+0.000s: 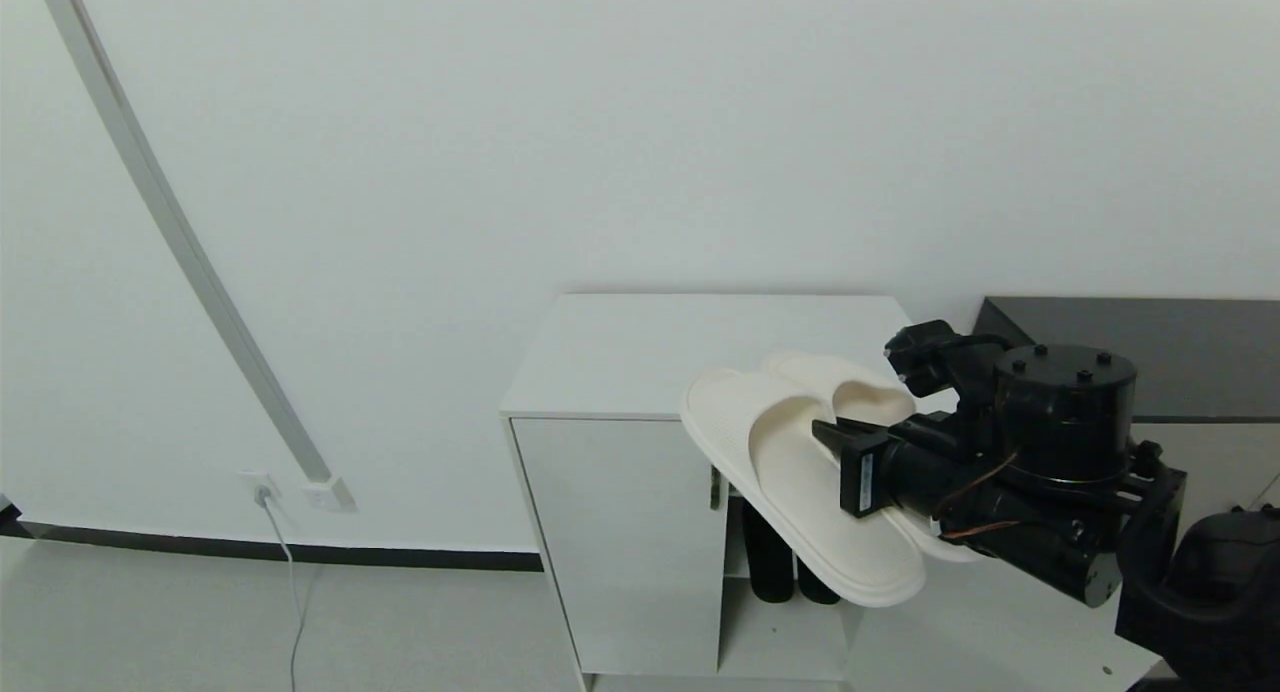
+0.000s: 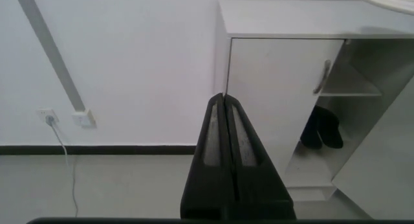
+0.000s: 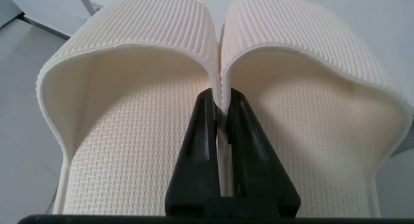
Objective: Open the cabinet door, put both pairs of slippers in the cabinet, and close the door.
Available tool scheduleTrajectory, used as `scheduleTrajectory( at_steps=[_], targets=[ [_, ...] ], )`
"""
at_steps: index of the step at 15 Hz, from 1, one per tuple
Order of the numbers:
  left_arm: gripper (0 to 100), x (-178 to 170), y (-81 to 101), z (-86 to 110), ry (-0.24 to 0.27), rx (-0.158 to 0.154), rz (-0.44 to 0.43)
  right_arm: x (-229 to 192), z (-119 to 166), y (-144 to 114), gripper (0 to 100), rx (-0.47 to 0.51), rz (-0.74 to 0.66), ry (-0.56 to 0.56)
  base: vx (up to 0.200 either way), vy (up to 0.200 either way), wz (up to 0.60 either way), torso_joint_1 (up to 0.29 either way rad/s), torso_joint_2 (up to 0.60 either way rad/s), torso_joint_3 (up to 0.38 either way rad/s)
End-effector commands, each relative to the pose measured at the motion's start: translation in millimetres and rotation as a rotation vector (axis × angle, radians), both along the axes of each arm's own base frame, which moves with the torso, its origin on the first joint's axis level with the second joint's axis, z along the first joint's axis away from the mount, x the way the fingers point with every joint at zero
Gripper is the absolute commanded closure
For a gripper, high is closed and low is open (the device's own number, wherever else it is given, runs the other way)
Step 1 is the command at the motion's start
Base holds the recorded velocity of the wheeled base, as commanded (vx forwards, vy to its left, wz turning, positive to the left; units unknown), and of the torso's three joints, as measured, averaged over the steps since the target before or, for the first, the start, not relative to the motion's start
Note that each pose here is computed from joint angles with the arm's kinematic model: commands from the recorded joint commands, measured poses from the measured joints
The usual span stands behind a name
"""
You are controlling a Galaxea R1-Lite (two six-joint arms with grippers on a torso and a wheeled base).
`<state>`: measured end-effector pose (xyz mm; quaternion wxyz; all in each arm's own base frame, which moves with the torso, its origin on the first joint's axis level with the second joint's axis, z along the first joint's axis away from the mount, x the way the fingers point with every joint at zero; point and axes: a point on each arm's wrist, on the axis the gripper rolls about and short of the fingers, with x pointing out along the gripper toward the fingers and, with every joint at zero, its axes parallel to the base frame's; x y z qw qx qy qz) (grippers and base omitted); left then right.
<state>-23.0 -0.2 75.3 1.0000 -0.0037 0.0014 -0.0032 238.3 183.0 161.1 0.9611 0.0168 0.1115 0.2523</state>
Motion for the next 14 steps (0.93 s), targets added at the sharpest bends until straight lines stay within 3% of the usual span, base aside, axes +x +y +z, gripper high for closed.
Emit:
scheduleTrajectory(
  at_steps=[1, 3, 11, 14],
  targets=[
    [100, 0.1, 0.0, -0.1, 0.002, 0.0, 0.0, -0.8, 0.6, -0.5, 100, -0.007, 0.002, -0.007, 0.0, -0.2, 0.0, 0.002, 0.01, 0.002],
    [100, 0.1, 0.0, -0.1, 0.002, -0.002, 0.0, -1.3, 1.1, -0.9, 100, -0.012, 0.004, -0.012, 0.0, -0.2, 0.0, 0.005, 0.0, 0.0],
    [100, 0.1, 0.0, -0.1, 0.002, -0.002, 0.0, -4.0, -2.0, -1.2, 100, -0.018, 0.01, -0.002, 0.0, 0.0, 0.0, 0.0, 0.0, 0.0],
    [100, 0.1, 0.0, -0.1, 0.002, 0.0, 0.0, -4.5, -3.2, -2.1, 100, 0.005, 0.013, -0.049, -0.067, 0.0, 0.0, 0.002, 0.0, 0.001]
  ],
)
